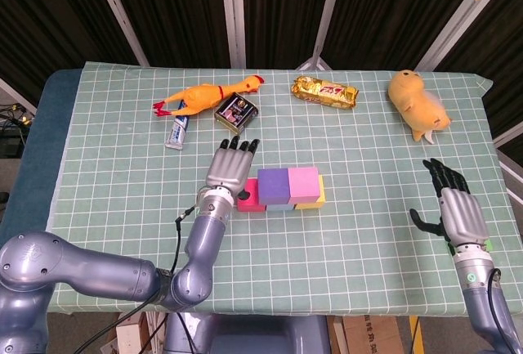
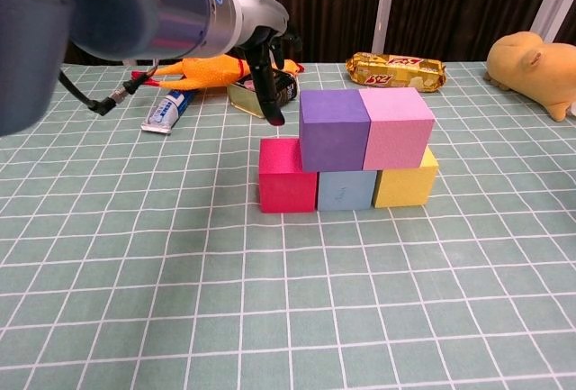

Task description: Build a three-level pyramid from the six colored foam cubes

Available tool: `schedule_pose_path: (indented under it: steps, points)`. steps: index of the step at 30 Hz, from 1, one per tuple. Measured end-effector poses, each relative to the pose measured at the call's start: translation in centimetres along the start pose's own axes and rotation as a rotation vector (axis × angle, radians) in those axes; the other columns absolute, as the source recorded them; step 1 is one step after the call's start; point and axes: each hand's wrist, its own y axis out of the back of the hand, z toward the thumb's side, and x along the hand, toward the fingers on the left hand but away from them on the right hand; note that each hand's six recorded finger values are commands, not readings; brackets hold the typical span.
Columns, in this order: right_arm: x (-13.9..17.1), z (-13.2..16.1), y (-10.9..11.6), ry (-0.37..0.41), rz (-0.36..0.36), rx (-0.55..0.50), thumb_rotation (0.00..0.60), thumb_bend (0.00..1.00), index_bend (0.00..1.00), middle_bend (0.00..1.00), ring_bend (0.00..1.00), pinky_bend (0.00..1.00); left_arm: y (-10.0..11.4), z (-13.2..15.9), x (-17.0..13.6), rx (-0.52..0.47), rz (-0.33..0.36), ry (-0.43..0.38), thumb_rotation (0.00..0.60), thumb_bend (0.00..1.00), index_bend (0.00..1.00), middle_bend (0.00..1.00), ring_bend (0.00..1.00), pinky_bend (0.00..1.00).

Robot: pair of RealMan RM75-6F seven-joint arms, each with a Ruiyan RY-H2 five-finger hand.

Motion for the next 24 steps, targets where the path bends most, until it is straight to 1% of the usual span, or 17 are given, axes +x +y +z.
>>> schedule_pose_path:
  steps: [5, 10, 15, 20, 24]
  points:
    - [0.0, -0.1, 0.0, -0.002, 0.001, -0.003, 0.600, 0.36, 0.00, 0.00, 0.00, 0.00, -0.7, 0.7, 0.4, -0.006, -0.002, -0.004, 0.600, 0.27, 0.00, 0.12, 0.03, 0.09]
    - [-0.1, -0.1, 0.0, -0.003, 0.001, -0.004, 0.600, 0.36, 0.00, 0.00, 0.00, 0.00, -0.9, 1.2, 0.4, 0.001, 0.007, -0.016, 0.600, 0.31, 0.00, 0.12, 0.03, 0.09]
    - [-0.1, -0.2, 0.0, -0.005, 0.004, -0.005, 0.600, 0.36, 0.00, 0.00, 0.00, 0.00, -1.0, 1.4, 0.4, 0.004, 0.015, -0.023, 0.600, 0.30, 0.00, 0.12, 0.03, 0.09]
    - [0.0, -0.2, 0.0, -0.007, 0.005, -0.005, 0.600, 0.36, 0.00, 0.00, 0.00, 0.00, -0.8, 1.1, 0.1, 0.012, 0.007, -0.025, 0.600, 0.25, 0.00, 0.12, 0.03, 0.09]
    - [0.0, -0.3, 0.0, -0.008, 0.004, -0.006, 0.600, 0.36, 0.00, 0.00, 0.00, 0.00, -0.6, -0.3, -0.3, 0.030, 0.009, -0.011, 0.600, 0.22, 0.00, 0.12, 0.03, 0.09]
